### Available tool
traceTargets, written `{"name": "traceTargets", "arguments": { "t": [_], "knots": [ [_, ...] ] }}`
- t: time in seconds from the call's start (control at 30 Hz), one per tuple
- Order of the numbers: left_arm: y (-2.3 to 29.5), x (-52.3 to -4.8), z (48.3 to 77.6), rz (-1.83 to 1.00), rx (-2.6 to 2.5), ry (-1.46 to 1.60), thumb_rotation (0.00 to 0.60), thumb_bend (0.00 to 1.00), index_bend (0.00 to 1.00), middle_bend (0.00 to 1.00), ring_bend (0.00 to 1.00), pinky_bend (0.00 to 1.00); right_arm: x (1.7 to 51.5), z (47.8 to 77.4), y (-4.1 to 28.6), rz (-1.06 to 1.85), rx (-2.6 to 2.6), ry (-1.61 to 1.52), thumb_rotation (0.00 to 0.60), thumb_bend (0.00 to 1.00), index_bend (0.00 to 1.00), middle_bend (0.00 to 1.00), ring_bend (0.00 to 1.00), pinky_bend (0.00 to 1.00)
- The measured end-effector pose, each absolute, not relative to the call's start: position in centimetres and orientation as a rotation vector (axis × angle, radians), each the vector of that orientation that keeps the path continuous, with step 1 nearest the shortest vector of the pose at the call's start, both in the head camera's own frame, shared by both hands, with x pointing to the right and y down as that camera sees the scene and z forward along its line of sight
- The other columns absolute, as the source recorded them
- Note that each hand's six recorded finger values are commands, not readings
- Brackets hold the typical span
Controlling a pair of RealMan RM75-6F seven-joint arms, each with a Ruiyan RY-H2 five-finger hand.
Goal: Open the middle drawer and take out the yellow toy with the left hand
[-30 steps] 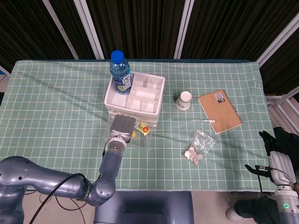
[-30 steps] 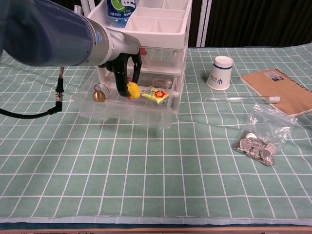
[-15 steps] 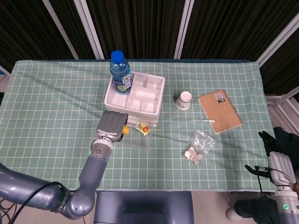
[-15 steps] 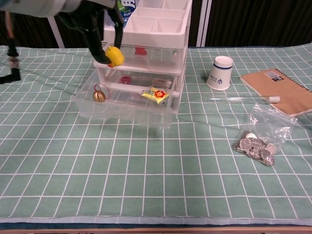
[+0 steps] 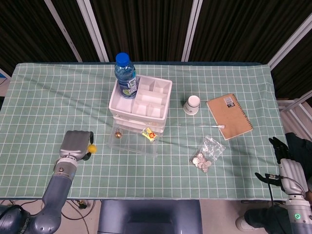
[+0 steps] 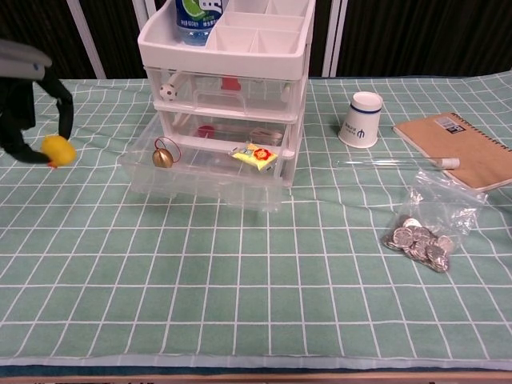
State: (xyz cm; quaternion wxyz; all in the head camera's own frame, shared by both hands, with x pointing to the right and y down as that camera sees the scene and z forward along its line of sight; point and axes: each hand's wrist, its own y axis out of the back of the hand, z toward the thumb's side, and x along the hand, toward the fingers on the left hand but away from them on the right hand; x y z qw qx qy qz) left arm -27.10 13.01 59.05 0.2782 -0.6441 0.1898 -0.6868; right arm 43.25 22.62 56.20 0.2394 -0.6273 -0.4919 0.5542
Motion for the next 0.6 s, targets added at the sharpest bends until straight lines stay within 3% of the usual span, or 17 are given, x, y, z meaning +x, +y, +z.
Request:
{"name": "traceTargets", "arguments": {
  "t": [0.27,0.6],
  "knots": [
    [15.1,-29.9,63.3,-1.902,-1.689,0.415,0.6,0.32,0.5,1.0,1.0,1.0,43.2,56.2,22.6,1.515,-1.71,-1.342,0.6,0.07,0.0,0.0,0.0,0.22],
    [18.1,-28.4,68.3,-1.896,-1.719,0.318,0.6,0.33,0.5,1.0,1.0,1.0,43.2,56.1,22.6,1.512,-1.708,-1.341,0.6,0.07,0.0,0.0,0.0,0.22]
  ]
}}
